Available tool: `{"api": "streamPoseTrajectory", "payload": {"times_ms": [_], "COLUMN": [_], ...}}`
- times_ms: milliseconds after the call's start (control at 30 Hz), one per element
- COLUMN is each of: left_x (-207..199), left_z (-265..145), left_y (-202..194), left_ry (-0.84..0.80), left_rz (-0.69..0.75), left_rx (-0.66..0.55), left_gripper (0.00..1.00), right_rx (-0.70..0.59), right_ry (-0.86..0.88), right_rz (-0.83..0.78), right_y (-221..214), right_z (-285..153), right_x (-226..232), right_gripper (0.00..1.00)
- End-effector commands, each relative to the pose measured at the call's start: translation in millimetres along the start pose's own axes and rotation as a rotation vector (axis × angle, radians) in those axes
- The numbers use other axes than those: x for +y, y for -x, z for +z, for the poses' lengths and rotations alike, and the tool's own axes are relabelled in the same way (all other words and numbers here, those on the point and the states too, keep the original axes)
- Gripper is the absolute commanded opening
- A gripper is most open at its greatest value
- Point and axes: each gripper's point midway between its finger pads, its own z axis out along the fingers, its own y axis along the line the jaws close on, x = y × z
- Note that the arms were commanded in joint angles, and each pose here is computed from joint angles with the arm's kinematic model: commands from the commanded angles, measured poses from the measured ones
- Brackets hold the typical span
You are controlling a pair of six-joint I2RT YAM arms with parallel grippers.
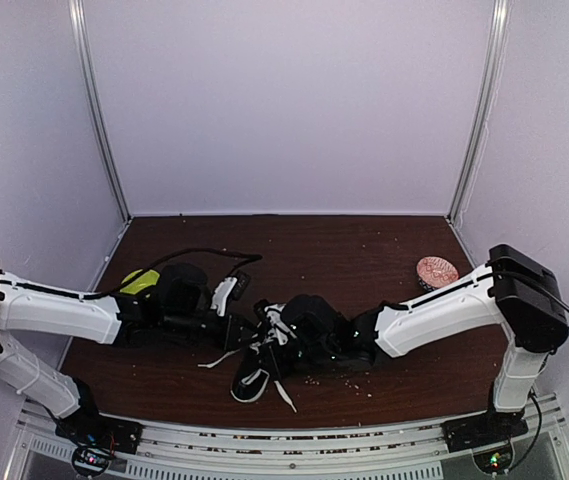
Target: Tie the shoes
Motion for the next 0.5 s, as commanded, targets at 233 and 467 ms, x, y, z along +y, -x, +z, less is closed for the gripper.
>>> {"api": "streamPoseTrajectory", "payload": {"times_ms": [233,467], "left_x": [-13,-11], "left_z": [-11,-14], "left_y": [-5,-24], "left_ry": [-0.076,-0.126], "left_rz": [0.061,0.039], "left_rx": [-0.014,0.003], "left_gripper": [0.0,0.0], "right_rx": [0.028,0.036], "right_ry": [-0.076,-0.064], "right_rz": [0.057,0.071], "right_y": [-7,1], "right_z": [-14,-23], "right_x": [-37,-33], "right_gripper": [0.0,0.0]}}
